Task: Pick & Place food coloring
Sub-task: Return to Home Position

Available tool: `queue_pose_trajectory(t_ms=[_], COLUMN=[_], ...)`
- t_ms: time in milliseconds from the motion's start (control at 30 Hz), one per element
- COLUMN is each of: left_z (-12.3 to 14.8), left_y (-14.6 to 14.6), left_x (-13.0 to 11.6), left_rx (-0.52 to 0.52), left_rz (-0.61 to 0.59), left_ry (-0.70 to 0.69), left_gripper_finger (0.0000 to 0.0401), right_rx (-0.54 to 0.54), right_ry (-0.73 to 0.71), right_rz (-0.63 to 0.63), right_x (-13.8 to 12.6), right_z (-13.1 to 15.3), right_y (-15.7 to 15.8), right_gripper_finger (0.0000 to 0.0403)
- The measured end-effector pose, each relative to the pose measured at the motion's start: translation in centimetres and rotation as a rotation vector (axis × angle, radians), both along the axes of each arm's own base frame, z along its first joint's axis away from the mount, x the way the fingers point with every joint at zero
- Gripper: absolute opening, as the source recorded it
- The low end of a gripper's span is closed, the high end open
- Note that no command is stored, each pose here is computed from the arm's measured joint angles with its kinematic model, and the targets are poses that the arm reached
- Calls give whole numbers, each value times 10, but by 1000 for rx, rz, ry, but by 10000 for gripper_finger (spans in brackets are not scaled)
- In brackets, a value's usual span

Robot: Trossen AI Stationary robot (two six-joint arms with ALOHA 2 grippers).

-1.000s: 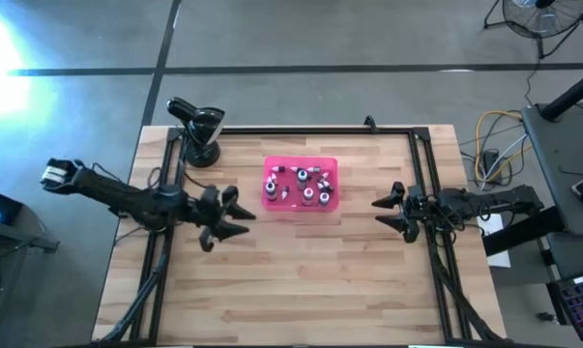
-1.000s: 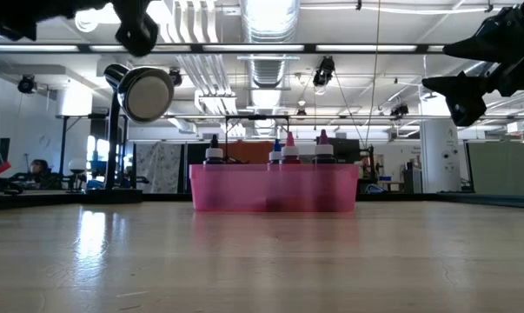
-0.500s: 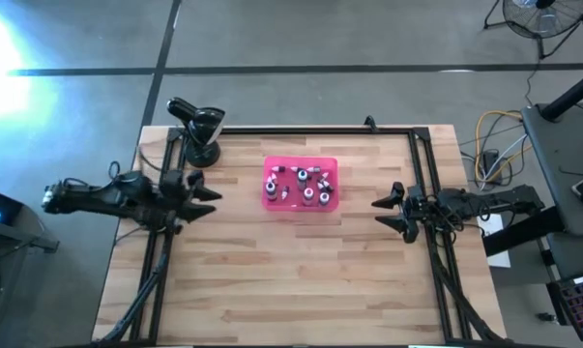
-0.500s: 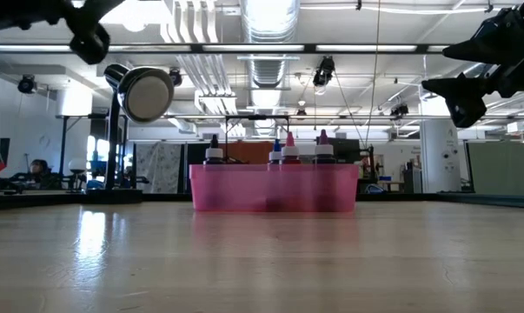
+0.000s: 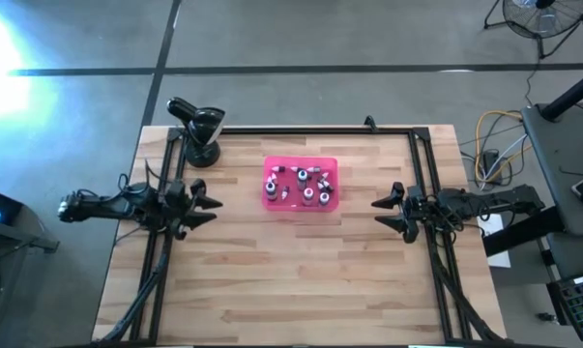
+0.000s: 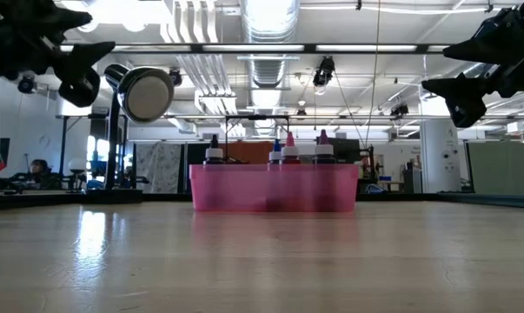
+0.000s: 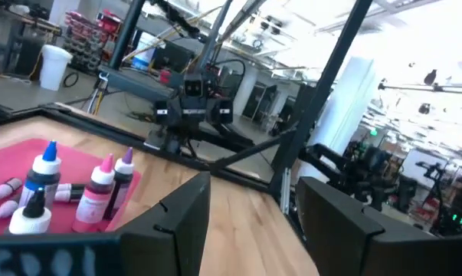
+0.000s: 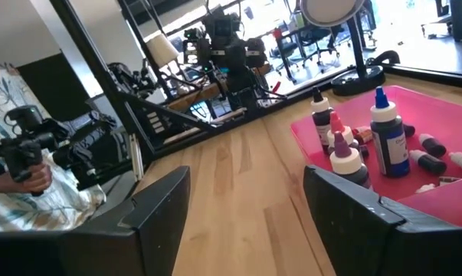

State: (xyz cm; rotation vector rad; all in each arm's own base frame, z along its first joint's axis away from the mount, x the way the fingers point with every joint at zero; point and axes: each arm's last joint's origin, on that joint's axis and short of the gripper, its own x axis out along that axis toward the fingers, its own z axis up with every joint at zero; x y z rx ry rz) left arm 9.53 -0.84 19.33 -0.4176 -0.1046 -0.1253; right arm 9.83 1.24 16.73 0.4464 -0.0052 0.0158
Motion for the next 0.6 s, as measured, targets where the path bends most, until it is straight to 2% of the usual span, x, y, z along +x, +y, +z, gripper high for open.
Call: queue_pose_trajectory(t_ms=[100, 233, 333, 433, 600], left_z=[-5, -14, -22, -23, -23], left_y=[0, 1, 4, 8, 9], left_x=[-2, 0, 1, 2, 3], left_rx=[6, 31, 30, 14, 7], left_rz=[-10, 4, 105, 240, 286], left_ry=[-22, 37, 116, 133, 144], left_gripper_finger=[170, 170, 170, 170, 170], right_rx=[0, 0, 0, 0, 0], right_ry=[1, 0, 1, 1, 0], right_rz=[0, 0, 0, 0, 0], right_x=[0, 0, 0, 0, 0], right_z=[0, 0, 0, 0, 0], right_y=[0, 0, 0, 0, 0], right_gripper_finger=[251, 248, 245, 242, 244])
